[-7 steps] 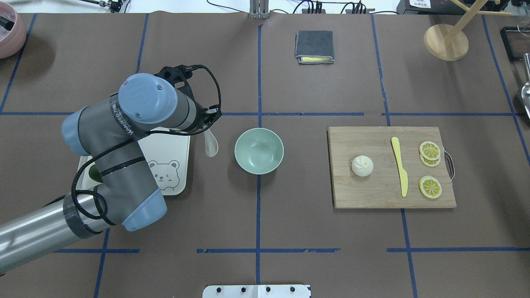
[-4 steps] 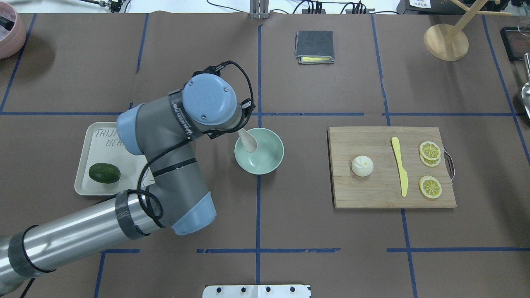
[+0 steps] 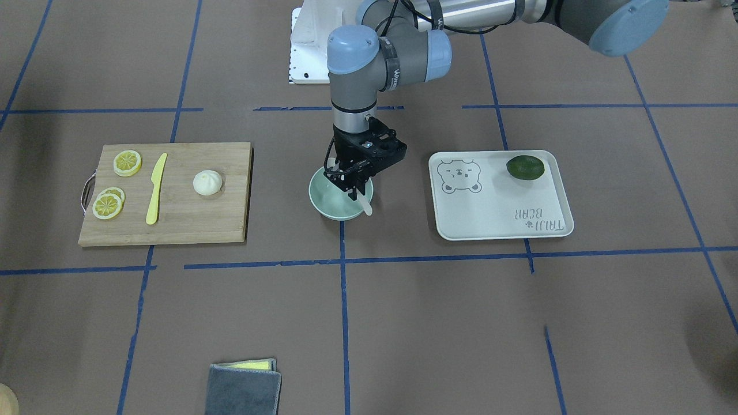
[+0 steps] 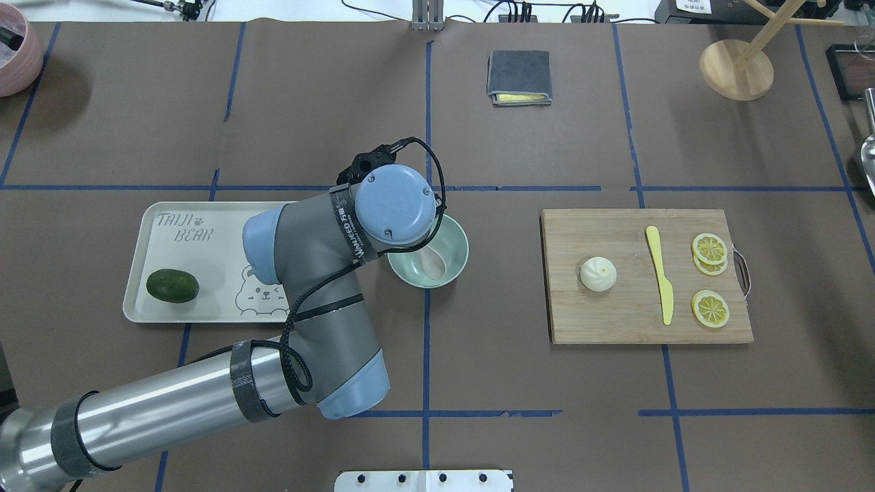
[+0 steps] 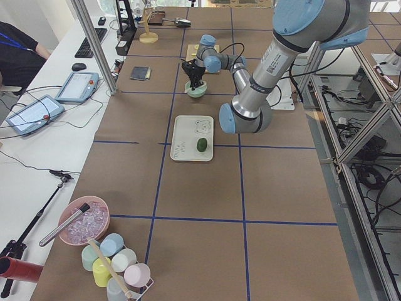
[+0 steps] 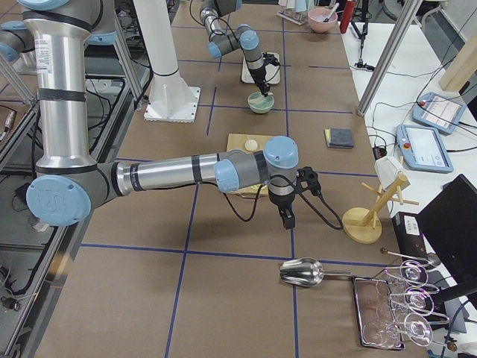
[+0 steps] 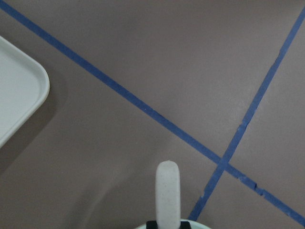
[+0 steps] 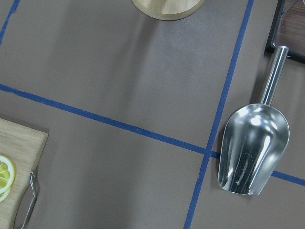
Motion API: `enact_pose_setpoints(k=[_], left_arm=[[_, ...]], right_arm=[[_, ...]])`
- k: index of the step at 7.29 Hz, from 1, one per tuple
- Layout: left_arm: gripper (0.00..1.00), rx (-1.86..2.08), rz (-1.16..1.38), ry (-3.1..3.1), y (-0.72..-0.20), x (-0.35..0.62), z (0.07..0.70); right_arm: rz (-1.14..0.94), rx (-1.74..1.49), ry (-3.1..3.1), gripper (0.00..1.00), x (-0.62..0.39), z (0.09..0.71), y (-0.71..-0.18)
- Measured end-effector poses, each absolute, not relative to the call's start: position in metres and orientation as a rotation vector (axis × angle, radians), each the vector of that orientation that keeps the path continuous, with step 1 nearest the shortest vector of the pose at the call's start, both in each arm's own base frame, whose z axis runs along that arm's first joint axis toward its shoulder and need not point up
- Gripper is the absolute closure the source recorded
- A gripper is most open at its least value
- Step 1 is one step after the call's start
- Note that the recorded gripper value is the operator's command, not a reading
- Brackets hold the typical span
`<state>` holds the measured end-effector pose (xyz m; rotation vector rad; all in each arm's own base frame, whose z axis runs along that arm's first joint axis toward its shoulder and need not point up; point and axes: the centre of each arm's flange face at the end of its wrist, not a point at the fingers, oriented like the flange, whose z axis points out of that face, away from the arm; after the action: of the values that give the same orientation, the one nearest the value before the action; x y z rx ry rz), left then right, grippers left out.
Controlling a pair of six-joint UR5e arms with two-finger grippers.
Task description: Put spoon and bun in bowl
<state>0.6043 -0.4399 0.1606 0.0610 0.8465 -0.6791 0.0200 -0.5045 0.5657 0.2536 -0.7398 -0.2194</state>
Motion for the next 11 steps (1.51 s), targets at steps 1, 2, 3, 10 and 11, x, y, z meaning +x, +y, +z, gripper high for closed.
enact_pose_setpoints(k=[1, 2, 3, 10, 11], left_arm=[[0.0, 0.075, -0.647, 0.843, -0.439, 0.605, 0.161], [0.0, 0.092, -0.608, 0.843, -0.438, 0.602, 0.162], [0.0, 0.127, -0.532, 0.849, -0.435, 0.59, 0.163], [0.0, 0.354, 0.239, 0.713, -0.561, 0.234, 0.297], [0.0, 0.373, 0.307, 0.654, -0.585, 0.173, 0.337]], right_arm=[[-0.219, 0.253, -0.74, 0.0, 0.02, 0.566, -0.505], [-0.219, 0.253, -0.741, 0.0, 0.02, 0.566, -0.505], [-0.216, 0.254, -0.744, 0.0, 0.02, 0.564, -0.505], [-0.157, 0.247, -0.832, 0.0, -0.063, 0.473, -0.517], [-0.119, 0.233, -0.857, 0.0, -0.098, 0.439, -0.516]])
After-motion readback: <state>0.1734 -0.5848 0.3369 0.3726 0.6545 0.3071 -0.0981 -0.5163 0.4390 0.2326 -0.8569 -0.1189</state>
